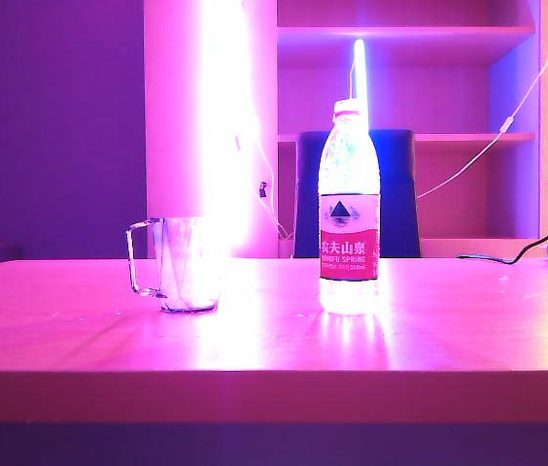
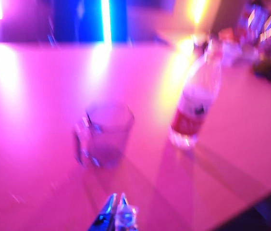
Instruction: Pick up the mineral water bottle on the table and pour water into the mug until it's half full.
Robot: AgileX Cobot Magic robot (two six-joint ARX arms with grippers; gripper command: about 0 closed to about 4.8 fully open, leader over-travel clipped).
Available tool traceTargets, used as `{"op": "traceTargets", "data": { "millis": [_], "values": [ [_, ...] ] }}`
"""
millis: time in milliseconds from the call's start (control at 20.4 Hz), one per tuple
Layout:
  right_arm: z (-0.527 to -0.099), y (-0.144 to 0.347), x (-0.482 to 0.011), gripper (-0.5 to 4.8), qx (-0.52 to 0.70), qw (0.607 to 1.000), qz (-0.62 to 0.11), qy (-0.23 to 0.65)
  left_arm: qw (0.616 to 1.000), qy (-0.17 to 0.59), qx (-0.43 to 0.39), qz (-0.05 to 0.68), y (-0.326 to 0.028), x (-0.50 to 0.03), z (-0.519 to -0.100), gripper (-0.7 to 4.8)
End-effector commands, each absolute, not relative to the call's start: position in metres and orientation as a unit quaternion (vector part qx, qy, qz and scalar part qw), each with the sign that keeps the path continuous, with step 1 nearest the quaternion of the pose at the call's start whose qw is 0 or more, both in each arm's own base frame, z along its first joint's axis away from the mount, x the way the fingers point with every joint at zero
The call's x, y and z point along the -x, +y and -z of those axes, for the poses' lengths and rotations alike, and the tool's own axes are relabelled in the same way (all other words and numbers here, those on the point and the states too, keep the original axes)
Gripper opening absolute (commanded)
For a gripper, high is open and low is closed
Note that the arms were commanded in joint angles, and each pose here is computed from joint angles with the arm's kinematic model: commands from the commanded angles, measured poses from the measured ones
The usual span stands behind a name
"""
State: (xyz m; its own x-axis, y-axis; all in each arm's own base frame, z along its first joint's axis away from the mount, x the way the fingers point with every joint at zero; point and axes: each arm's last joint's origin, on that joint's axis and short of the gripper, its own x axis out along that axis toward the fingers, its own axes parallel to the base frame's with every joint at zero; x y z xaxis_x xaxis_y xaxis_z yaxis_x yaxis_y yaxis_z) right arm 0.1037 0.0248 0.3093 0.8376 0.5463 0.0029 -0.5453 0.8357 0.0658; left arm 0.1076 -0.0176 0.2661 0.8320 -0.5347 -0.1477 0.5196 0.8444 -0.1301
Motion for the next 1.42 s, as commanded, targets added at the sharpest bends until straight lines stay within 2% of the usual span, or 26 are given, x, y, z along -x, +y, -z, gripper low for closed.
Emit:
{"op": "traceTargets", "data": {
  "millis": [49, 147, 196, 393, 639, 1228, 1277, 1326, 1424],
  "values": [
    [-0.307, 0.041, -0.15, 2.8, -0.026, 0.965, -0.262, 0.001, 0.944, 0.136, 0.059, 0.293, -0.019, -0.125, -0.258, -0.05],
    [-0.289, 0.058, -0.191, 2.87, -0.026, 0.966, -0.257, 0.025, 0.941, 0.158, 0.064, 0.291, -0.019, -0.133, -0.253, -0.05],
    [-0.274, 0.068, -0.215, 3.12, -0.026, 0.963, -0.265, 0.032, 0.941, 0.163, 0.065, 0.291, -0.019, -0.135, -0.251, -0.05],
    [-0.214, 0.09, -0.273, 4.79, -0.028, 0.961, -0.275, 0.031, 0.94, 0.164, 0.064, 0.291, -0.019, -0.135, -0.251, -0.05],
    [-0.169, 0.103, -0.299, 4.79, -0.028, 0.956, -0.292, 0.027, 0.94, 0.166, 0.065, 0.291, -0.019, -0.135, -0.251, -0.05],
    [-0.143, 0.136, -0.356, 4.79, -0.026, 0.949, -0.307, 0.058, 0.939, 0.166, 0.065, 0.295, -0.02, -0.134, -0.251, -0.05],
    [-0.143, 0.136, -0.357, 4.32, -0.026, 0.949, -0.307, 0.063, 0.939, 0.166, 0.065, 0.295, -0.02, -0.134, -0.251, -0.05],
    [-0.143, 0.137, -0.358, 3.23, -0.026, 0.949, -0.308, 0.064, 0.939, 0.166, 0.065, 0.295, -0.02, -0.134, -0.251, -0.05],
    [-0.146, 0.136, -0.357, 2.58, -0.019, 0.949, -0.308, 0.065, 0.939, 0.166, 0.065, 0.295, -0.02, -0.134, -0.251, -0.05]
  ]
}}
